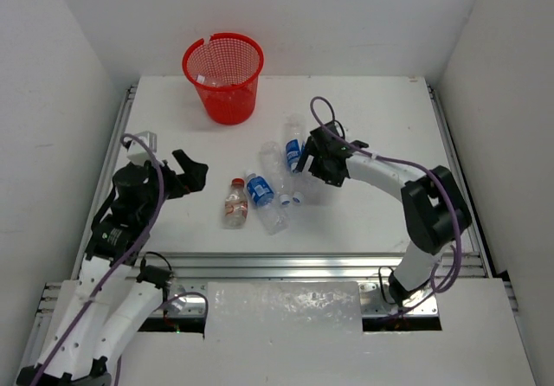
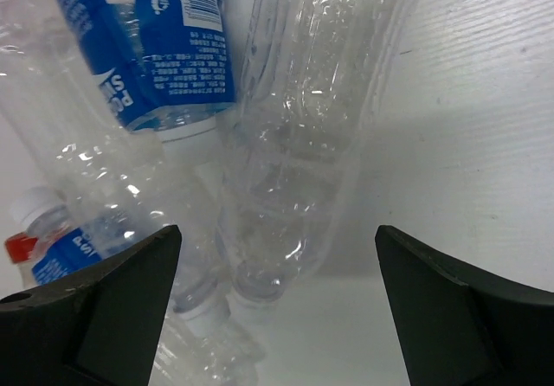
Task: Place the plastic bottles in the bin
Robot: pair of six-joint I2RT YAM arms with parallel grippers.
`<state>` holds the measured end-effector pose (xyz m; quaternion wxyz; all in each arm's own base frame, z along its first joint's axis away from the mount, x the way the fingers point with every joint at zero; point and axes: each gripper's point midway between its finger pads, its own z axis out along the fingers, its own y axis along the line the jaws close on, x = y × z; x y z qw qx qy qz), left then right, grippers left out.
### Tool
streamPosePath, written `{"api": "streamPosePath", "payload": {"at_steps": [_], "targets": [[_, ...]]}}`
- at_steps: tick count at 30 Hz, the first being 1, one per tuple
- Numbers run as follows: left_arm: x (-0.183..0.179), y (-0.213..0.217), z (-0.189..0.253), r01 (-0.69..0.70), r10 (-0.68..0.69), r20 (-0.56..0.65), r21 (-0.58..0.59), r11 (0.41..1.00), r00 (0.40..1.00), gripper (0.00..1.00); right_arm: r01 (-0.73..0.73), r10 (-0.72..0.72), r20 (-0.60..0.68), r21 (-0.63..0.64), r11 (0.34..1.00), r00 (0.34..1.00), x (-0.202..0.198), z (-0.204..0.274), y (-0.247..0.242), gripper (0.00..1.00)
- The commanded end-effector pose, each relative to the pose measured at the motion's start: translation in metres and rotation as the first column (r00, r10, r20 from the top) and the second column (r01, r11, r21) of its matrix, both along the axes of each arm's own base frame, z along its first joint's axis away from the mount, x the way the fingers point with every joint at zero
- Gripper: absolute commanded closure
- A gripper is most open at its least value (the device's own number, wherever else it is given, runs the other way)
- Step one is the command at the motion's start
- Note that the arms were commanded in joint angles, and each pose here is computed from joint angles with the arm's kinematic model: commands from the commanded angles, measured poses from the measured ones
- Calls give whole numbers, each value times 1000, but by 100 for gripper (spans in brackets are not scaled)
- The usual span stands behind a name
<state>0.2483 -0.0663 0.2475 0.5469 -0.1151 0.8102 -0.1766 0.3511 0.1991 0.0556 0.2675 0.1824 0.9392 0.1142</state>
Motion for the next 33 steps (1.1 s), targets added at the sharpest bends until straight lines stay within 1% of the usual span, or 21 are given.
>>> {"api": "streamPosePath", "payload": {"at_steps": [1, 4, 7, 8, 9, 12, 15, 16, 18, 19, 20, 21, 23, 24, 25, 26, 27, 28, 30, 31, 33], "targets": [[1, -5, 4, 43, -44, 86, 15, 999, 995, 0, -25, 25, -5, -7, 1000, 1000, 11, -1, 6, 8], [1, -14, 4, 96, -96, 70, 11, 995, 993, 0, -2, -1, -53, -61, 998, 999, 5, -22, -5, 10], [0, -13, 3, 87, -88, 69, 8, 996, 994, 0, 10, -16, -78, -82, 997, 997, -8, -37, -15, 18], [-1, -14, 5, 92, -92, 80, 7, 996, 993, 0, 18, -25, -73, -94, 995, 997, -11, -38, -20, 23], [-1, -14, 6, 94, -94, 86, 6, 996, 992, 0, 23, -30, -66, -101, 995, 997, -19, -39, -27, 33], [-3, -15, 10, 100, -100, 104, 0, 995, 990, 0, 16, -13, 32, -78, 997, 999, -19, -26, -32, 42], [-5, -28, 13, 179, -176, 118, -14, 984, 977, 0, -40, 44, 44, -107, 993, 998, -31, -26, -42, 53], [-9, -40, 14, 243, -238, 119, -31, 969, 964, 0, -76, 84, 53, -132, 988, 995, -33, -23, -45, 63], [-8, -55, 14, 310, -299, 122, -85, 947, 946, 0, -117, 128, 70, -144, 983, 989, -40, -18, -48, 72], [-10, -75, 20, 406, -385, 152, -151, 901, 910, 0, -171, 188, 138, -129, 977, 972, -40, 3, -43, 74], [-18, -93, 25, 504, -475, 175, -200, 840, 862, 0, -293, 303, 176, -79, 953, 937, -51, 6, -29, 75], [-19, -103, 33, 530, -495, 192, -277, 801, 848, 0, -354, 352, 274, -42, 934, 895, -55, 34, -19, 76], [-15, -125, 53, 624, -558, 282, -305, 720, 781, 0, -469, 434, 391, -7, 883, 812, -65, 61, -4, 78], [-13, -133, 57, 643, -571, 297, -314, 699, 766, 0, -556, 501, 418, 10, 831, 757, -81, 64, 4, 79], [-5, -144, 64, 652, -576, 306, -318, 688, 758, 0, -598, 514, 494, 14, 802, 701, -90, 87, 9, 80], [-16, -169, 65, 698, -628, 305, -314, 644, 716, 0, -641, 539, 524, 18, 767, 659, -100, 94, 13, 80], [-11, -179, 66, 693, -625, 301, -308, 651, 720, 0, -680, 557, 558, 18, 733, 615, -107, 106, 18, 80], [-14, -205, 68, 736, -676, 291, -301, 607, 677, 0, -732, 567, 611, 30, 680, 552, -121, 126, 24, 81], [-16, -227, 69, 772, -720, 283, -291, 565, 634, 0, -790, 578, 664, 32, 612, 475, -136, 148, 31, 81], [-15, -240, 69, 787, -740, 272, -274, 553, 615, 0, -832, 580, 707, 24, 553, 406, -150, 165, 36, 81], [-13, -248, 74, 793, -738, 291, -249, 557, 609, 0, -868, 573, 748, 9, 497, 335, -163, 184, 41, 81]]}}
